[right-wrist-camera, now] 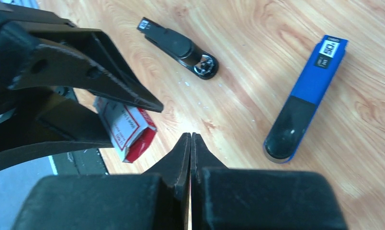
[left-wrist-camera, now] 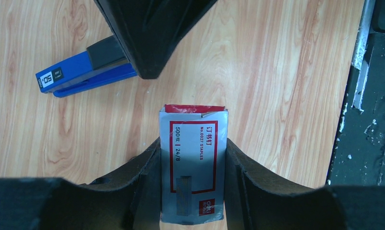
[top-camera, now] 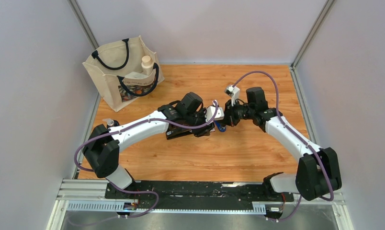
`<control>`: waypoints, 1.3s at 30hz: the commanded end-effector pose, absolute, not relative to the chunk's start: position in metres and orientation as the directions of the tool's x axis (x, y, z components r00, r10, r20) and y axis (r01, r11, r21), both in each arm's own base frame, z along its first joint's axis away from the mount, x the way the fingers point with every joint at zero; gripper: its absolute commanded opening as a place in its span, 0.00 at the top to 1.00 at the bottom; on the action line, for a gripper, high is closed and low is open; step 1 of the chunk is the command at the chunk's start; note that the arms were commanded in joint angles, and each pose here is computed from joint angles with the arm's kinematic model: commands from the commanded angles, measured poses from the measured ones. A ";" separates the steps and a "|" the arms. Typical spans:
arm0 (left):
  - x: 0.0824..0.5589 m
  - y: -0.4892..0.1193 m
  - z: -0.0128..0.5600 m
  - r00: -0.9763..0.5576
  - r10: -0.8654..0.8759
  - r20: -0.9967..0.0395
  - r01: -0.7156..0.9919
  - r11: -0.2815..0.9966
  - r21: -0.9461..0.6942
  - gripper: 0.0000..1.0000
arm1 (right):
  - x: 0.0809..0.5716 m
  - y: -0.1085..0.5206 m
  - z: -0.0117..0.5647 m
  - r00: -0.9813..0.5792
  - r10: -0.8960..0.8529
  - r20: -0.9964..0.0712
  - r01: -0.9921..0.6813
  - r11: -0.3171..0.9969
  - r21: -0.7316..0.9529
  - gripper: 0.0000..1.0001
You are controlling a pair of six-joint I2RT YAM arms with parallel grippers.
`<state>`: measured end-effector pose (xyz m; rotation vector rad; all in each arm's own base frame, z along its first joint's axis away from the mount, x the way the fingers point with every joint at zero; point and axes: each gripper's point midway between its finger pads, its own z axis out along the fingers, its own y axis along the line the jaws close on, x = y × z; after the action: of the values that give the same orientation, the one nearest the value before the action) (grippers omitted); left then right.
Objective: Load the staples into the stapler
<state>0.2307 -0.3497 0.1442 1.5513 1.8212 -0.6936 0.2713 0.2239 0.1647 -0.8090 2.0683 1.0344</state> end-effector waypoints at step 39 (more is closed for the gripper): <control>0.229 -0.354 0.169 -0.072 0.598 -0.799 0.987 0.158 0.030 0.89 | 0.240 0.248 0.176 -0.668 -0.221 -0.710 -0.744 0.200 0.638 0.72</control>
<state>0.2276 -0.3470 0.1418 1.5575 1.8307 -0.6973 0.2381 0.2396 0.1618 -0.8570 2.0677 1.4431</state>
